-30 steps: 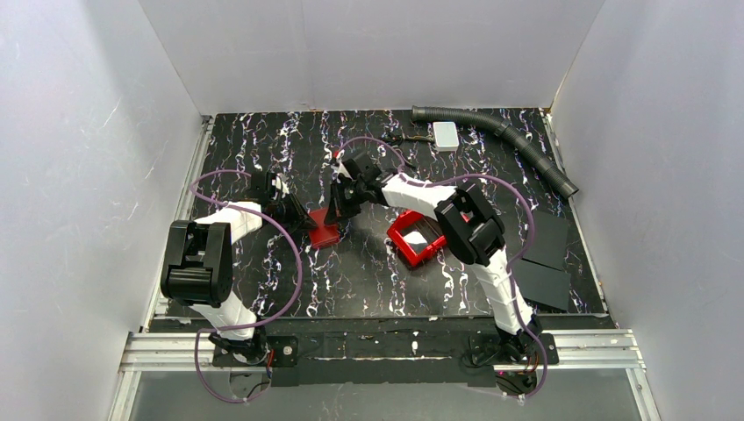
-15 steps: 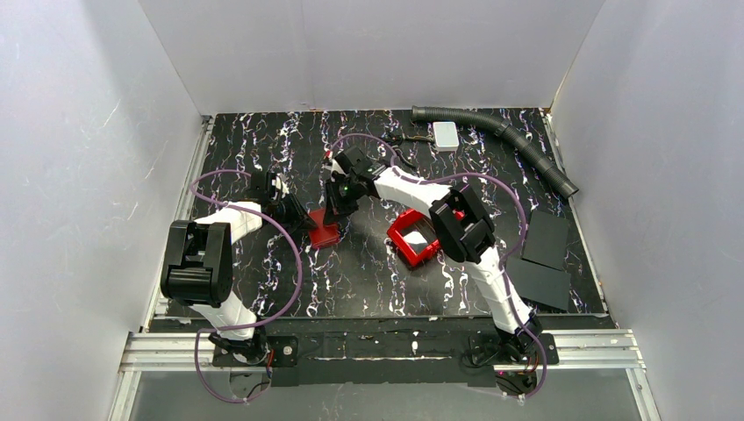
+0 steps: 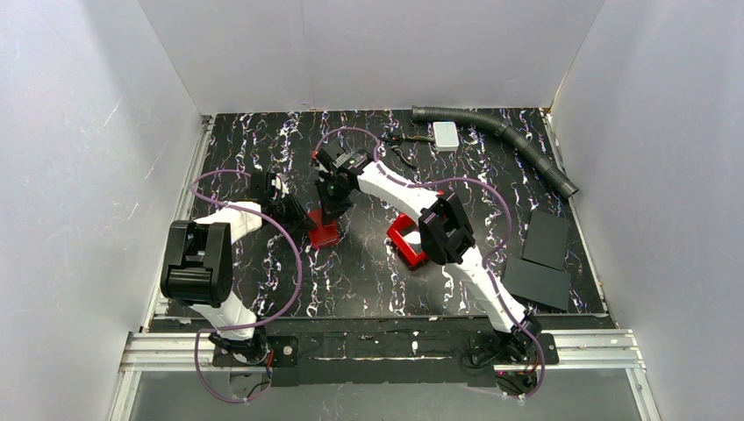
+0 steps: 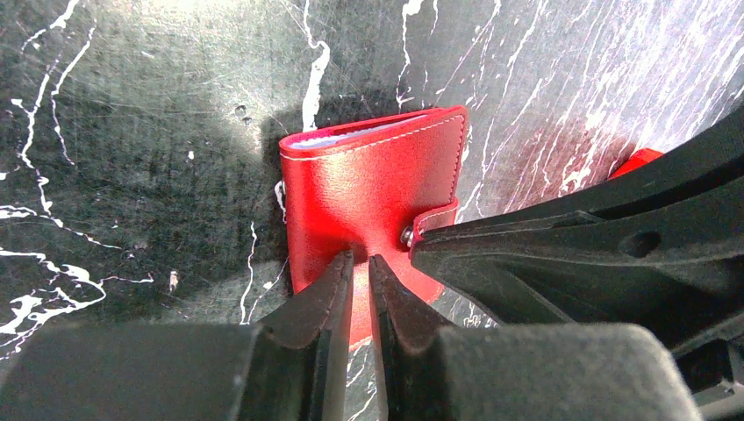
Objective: Put the credit cards into the card holder
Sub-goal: Close the credit card at the center of the board.
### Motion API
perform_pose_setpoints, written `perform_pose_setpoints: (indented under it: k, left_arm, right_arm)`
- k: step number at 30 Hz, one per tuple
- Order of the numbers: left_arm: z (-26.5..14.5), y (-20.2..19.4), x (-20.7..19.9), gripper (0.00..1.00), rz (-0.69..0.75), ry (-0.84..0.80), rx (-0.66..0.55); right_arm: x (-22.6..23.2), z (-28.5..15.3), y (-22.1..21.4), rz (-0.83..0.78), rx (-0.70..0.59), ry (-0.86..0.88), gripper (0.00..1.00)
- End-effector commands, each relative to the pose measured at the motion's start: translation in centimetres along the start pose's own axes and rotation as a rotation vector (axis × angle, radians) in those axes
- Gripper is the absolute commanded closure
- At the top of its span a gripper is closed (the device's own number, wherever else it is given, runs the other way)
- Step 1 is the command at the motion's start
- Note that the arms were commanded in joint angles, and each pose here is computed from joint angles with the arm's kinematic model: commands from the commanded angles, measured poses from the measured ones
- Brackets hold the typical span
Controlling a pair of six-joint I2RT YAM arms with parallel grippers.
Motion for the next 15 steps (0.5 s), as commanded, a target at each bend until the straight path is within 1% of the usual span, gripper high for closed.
perform_pose_setpoints:
  k: [1, 5, 11, 15]
  left_arm:
    - [0.0, -1.2, 0.3, 0.89, -0.004, 0.015, 0.054]
    - [-0.1, -1.3, 0.1, 0.89, 0.004, 0.010, 0.050]
    - [-0.3, -1.5, -0.6, 0.89, 0.042, 0.001, 0.039]
    - [-0.4, -1.7, -1.1, 0.90, 0.062, -0.010, 0.041]
  right_arm:
    - [-9.2, 9.4, -9.4, 0.006, 0.294, -0.462, 0.99]
    - [-10.0, 10.4, -10.3, -0.007, 0.320, -0.536, 0.99]
    - [-11.1, 11.5, -11.5, -0.006, 0.359, -0.595, 0.99]
    - [-11.4, 12.4, -12.6, 0.007, 0.392, -0.604, 0.99]
Point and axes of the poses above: each gripper's point midway between its finger pads, its own z axis out along the fingers, its own x axis along the line the jaws close on, y = z × x, the point moved 6 cm from there along -z, back along the fingers, and after that the axes turned 1 degree about z, right-handed, at the moved point
